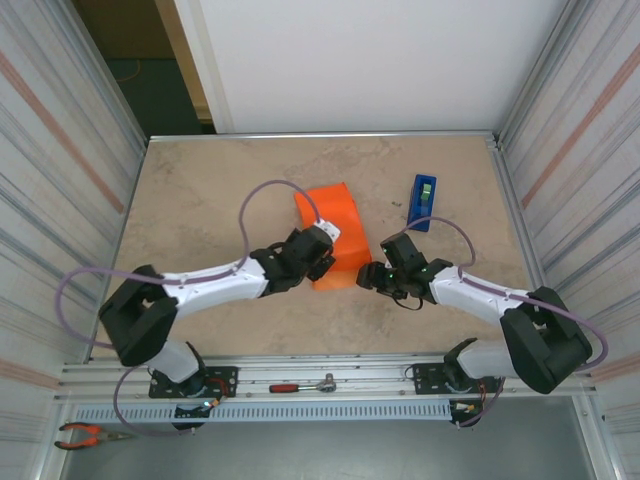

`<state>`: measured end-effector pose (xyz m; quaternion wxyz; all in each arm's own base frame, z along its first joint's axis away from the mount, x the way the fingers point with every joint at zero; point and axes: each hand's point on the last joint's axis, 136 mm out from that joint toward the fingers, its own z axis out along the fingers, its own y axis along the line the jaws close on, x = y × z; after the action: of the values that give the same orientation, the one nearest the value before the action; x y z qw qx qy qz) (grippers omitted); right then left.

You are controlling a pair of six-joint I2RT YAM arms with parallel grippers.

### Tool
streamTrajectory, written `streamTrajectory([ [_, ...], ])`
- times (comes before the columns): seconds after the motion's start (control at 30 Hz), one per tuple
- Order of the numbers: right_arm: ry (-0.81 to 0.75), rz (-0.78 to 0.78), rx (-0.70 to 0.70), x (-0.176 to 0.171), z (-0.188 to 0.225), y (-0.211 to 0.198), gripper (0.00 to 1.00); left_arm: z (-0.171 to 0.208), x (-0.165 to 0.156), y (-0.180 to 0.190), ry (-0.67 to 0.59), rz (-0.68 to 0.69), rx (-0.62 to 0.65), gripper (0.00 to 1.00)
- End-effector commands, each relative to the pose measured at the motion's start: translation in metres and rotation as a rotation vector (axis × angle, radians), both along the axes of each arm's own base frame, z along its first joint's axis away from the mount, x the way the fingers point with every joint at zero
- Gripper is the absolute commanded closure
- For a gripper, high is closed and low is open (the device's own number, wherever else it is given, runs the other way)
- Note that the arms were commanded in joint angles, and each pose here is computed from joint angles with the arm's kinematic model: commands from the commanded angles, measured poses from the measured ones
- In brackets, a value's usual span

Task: Wrap the gift box in paper

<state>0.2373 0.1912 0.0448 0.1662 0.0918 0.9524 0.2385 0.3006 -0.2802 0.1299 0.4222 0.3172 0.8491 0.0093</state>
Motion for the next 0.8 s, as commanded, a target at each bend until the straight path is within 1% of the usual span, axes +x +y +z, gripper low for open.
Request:
streamTrajectory([
  [0.0,0.009,-0.032,-0.014,-0.002,-0.002,-0.009,0.39,0.003,-0.004,0.012,0.057,0.091,-0.146,0.27],
  [0.17,0.008,-0.028,-0.007,-0.002,-0.002,-0.008,0.37,-0.012,-0.006,0.015,0.081,0.126,-0.169,0.26],
  [0.5,0.007,-0.033,-0.004,-0.003,-0.003,-0.009,0.37,-0.028,-0.006,0.004,0.118,0.147,-0.253,0.24],
  [0.77,0.005,-0.041,-0.005,-0.003,-0.001,-0.012,0.37,-0.039,-0.005,-0.010,0.125,0.128,-0.257,0.24],
])
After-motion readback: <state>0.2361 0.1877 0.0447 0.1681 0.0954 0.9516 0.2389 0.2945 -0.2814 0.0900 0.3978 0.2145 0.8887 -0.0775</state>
